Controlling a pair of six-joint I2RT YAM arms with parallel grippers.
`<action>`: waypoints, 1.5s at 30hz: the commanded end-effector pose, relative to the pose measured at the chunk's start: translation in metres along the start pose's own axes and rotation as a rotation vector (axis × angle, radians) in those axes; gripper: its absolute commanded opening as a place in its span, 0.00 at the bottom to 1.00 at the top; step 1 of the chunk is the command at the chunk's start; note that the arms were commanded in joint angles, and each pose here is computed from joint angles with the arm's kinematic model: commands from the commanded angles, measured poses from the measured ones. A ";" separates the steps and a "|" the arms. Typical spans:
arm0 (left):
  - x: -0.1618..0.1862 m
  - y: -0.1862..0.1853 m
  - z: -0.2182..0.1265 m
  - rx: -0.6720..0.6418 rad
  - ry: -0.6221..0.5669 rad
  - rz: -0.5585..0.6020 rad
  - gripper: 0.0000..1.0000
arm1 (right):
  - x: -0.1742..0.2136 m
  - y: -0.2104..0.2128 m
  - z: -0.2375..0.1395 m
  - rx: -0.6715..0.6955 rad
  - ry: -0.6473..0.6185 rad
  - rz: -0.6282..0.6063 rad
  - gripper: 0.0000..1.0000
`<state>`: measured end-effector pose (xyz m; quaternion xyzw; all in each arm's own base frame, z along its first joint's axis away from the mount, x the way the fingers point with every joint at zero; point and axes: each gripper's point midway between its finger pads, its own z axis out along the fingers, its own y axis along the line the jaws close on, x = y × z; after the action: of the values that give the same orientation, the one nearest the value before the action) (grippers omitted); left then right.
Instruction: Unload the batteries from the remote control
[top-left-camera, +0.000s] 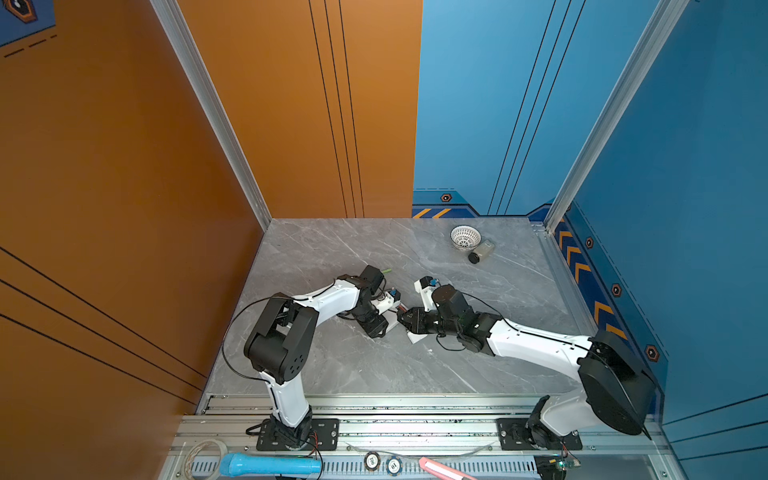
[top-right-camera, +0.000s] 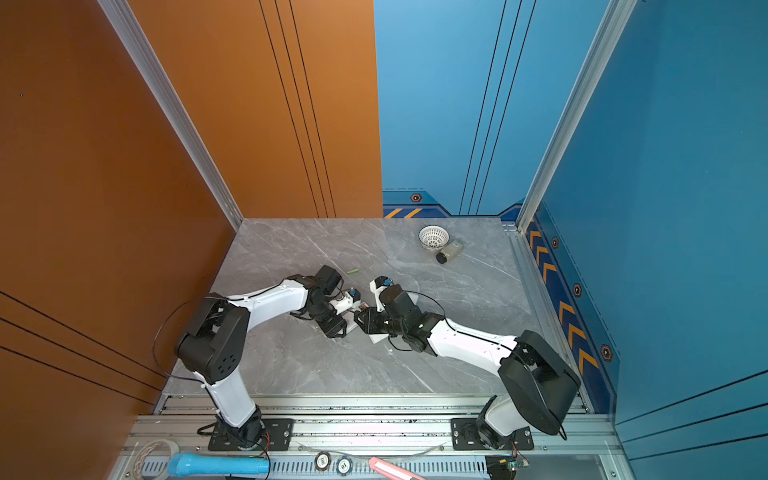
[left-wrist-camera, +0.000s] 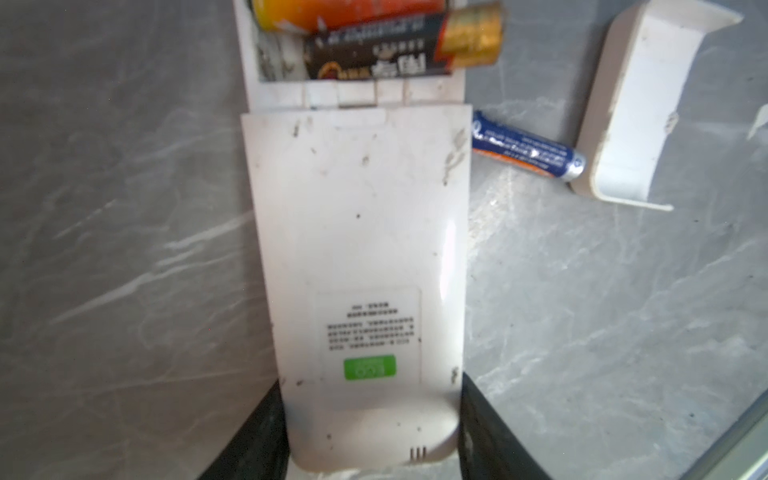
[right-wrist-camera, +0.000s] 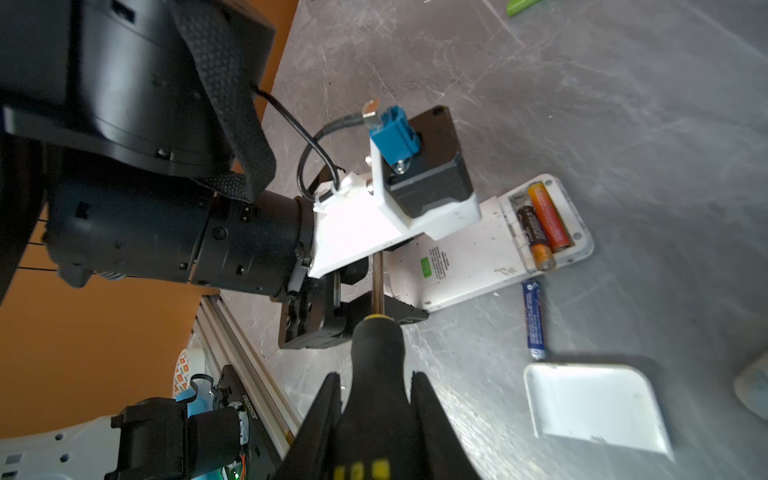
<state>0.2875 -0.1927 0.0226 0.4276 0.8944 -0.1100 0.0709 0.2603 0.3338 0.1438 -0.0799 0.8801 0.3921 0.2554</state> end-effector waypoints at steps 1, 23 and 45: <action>0.032 -0.023 0.033 0.105 0.122 0.009 0.00 | 0.000 -0.010 -0.015 0.101 0.043 -0.037 0.00; 0.027 -0.018 0.033 -0.030 0.123 0.091 0.00 | -0.005 -0.048 -0.017 0.255 0.106 0.034 0.00; 0.019 0.003 0.019 -0.202 0.097 0.151 0.00 | -0.010 -0.066 -0.002 0.344 0.189 0.059 0.00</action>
<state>0.2888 -0.1928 0.0205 0.4657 0.8782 -0.0228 0.1065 0.2805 0.2925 0.1160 -0.0519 0.9499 0.2587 0.1674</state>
